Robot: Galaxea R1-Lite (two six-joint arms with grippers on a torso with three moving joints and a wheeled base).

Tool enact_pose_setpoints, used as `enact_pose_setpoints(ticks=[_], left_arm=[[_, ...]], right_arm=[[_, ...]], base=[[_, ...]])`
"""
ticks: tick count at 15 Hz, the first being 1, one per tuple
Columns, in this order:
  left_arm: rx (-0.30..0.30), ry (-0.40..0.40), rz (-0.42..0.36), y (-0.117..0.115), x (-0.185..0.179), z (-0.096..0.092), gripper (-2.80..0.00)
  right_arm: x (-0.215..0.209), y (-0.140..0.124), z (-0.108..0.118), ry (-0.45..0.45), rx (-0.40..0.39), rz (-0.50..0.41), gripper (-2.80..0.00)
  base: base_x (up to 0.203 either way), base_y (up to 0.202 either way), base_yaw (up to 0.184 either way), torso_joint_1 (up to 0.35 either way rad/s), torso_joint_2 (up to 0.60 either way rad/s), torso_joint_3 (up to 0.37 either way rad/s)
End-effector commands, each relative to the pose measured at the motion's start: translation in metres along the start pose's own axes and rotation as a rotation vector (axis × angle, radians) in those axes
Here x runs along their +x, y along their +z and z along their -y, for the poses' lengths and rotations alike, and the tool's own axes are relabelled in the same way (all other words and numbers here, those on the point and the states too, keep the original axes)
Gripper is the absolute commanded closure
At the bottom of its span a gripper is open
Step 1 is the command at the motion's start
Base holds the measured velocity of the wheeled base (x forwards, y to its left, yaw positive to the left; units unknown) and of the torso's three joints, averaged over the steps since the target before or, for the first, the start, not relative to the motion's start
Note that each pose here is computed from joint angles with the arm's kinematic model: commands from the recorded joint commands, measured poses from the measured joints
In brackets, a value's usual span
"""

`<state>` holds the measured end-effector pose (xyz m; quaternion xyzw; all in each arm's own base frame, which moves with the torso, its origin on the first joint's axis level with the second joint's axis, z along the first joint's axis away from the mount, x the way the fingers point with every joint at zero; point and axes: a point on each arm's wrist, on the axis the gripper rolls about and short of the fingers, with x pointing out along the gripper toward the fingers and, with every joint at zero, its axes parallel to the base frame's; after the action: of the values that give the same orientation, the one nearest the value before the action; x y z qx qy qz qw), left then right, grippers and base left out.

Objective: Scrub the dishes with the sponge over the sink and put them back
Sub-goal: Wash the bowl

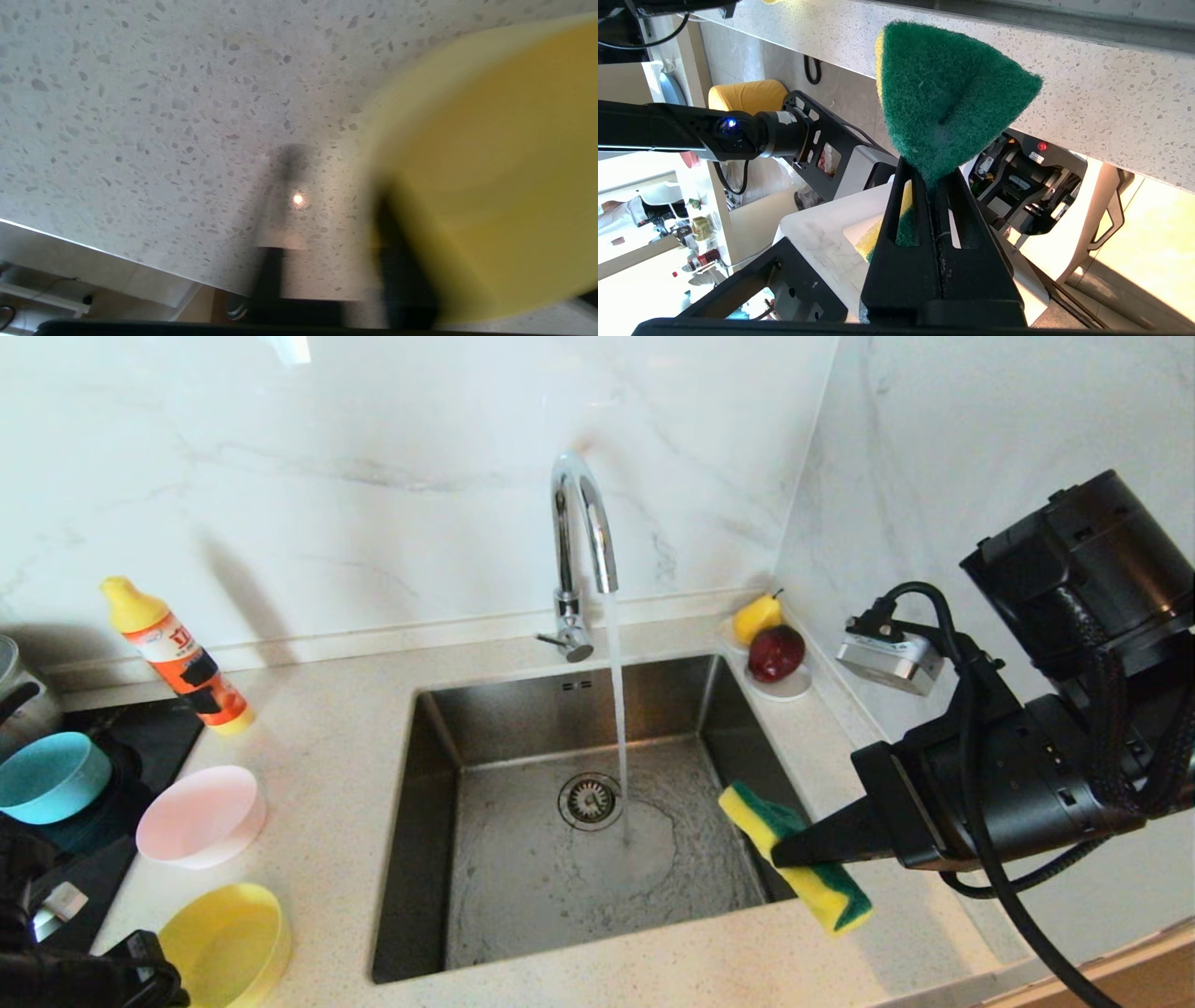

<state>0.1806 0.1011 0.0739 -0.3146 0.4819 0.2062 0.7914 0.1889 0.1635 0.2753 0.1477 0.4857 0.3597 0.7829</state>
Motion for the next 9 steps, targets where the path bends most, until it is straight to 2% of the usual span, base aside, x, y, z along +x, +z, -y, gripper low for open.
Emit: enact_pose_setpoints(ticks=[1,7,9], left_arm=[[-0.009,-0.005,0.018,0.003,-0.007,0.002,0.00],[0.001,-0.038,0.031,-0.007,-0.035,0.012,0.00],[0.019,-0.084,0.041,-0.011,-0.055,0.018,0.00]], right_arm=[[0.000,-0.001,-0.001,0.005,0.000,-0.005,0.00],[0.000,-0.002,-0.002,0.007,-0.002,-0.009,0.00],[0.000,-0.002,-0.001,0.006,-0.001,-0.010,0.00]], base=[[0.000,0.000,0.000,0.000,0.00,0.000],[0.000,0.000,0.000,0.000,0.00,0.000],[0.000,0.000,0.000,0.000,0.00,0.000]])
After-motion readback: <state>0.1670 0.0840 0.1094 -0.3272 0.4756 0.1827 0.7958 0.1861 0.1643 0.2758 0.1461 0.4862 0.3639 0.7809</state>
